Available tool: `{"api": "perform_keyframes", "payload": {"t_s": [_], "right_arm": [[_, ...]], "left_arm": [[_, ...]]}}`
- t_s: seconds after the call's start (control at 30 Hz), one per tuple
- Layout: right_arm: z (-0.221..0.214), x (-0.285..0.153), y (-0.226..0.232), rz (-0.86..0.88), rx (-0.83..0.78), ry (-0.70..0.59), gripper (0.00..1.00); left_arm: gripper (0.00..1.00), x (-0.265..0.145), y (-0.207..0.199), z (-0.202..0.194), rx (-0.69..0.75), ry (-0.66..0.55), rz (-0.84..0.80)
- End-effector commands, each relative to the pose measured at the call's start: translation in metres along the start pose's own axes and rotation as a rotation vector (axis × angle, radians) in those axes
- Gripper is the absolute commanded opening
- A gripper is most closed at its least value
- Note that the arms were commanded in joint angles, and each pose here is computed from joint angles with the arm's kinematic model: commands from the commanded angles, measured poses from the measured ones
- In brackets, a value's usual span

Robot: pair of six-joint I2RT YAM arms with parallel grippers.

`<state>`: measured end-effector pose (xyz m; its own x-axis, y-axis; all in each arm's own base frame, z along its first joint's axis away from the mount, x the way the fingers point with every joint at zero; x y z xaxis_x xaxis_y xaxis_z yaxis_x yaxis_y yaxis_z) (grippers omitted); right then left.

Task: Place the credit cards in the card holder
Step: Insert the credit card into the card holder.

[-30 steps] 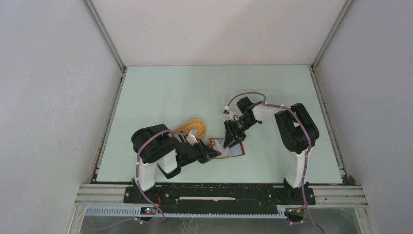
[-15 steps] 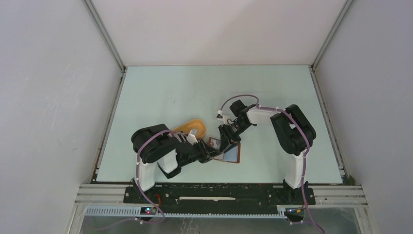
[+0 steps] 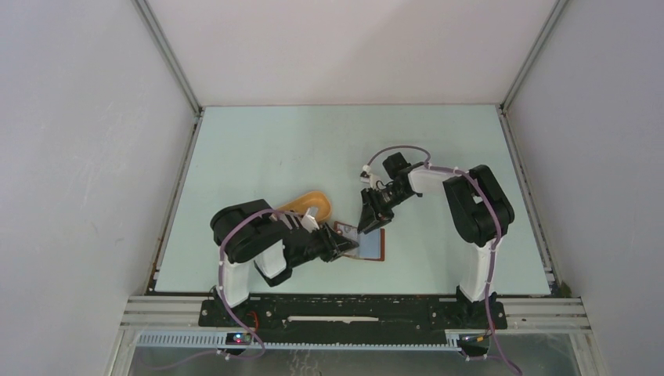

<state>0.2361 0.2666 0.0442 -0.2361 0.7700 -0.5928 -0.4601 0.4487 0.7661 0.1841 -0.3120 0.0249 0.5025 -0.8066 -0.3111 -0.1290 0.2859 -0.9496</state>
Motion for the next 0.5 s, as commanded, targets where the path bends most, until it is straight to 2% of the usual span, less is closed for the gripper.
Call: {"api": "perform_keyframes", "payload": {"t_s": [0.0, 0.2, 0.33, 0.47], "right_arm": [[0.003, -0.004, -0.009, 0.002, 0.032, -0.022, 0.49], [0.001, -0.007, -0.019, -0.02, 0.051, -0.022, 0.45], [-0.002, -0.005, -0.028, -0.061, 0.056, -0.008, 0.22], [-0.005, -0.006, -0.036, -0.113, 0.051, 0.002, 0.14]], "left_arm": [[0.41, -0.001, -0.009, -0.001, 0.059, 0.006, -0.028], [0.48, -0.014, -0.006, 0.003, 0.087, -0.025, -0.006], [0.48, -0.024, 0.001, 0.007, 0.1, -0.047, 0.023], [0.48, -0.032, 0.008, 0.009, 0.109, -0.064, 0.049]]}}
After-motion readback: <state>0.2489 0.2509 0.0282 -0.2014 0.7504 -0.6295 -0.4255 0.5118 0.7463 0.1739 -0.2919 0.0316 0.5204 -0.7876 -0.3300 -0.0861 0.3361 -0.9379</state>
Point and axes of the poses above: each gripper's point midway between its finger pads, its own x axis out along the fingers, its own y axis along the line the jaws close on, z = x × y, the point moved 1 cm from there along -x, back along the fingers, and after that the axes turned 9 degrees about -x, right-handed, at the moved point
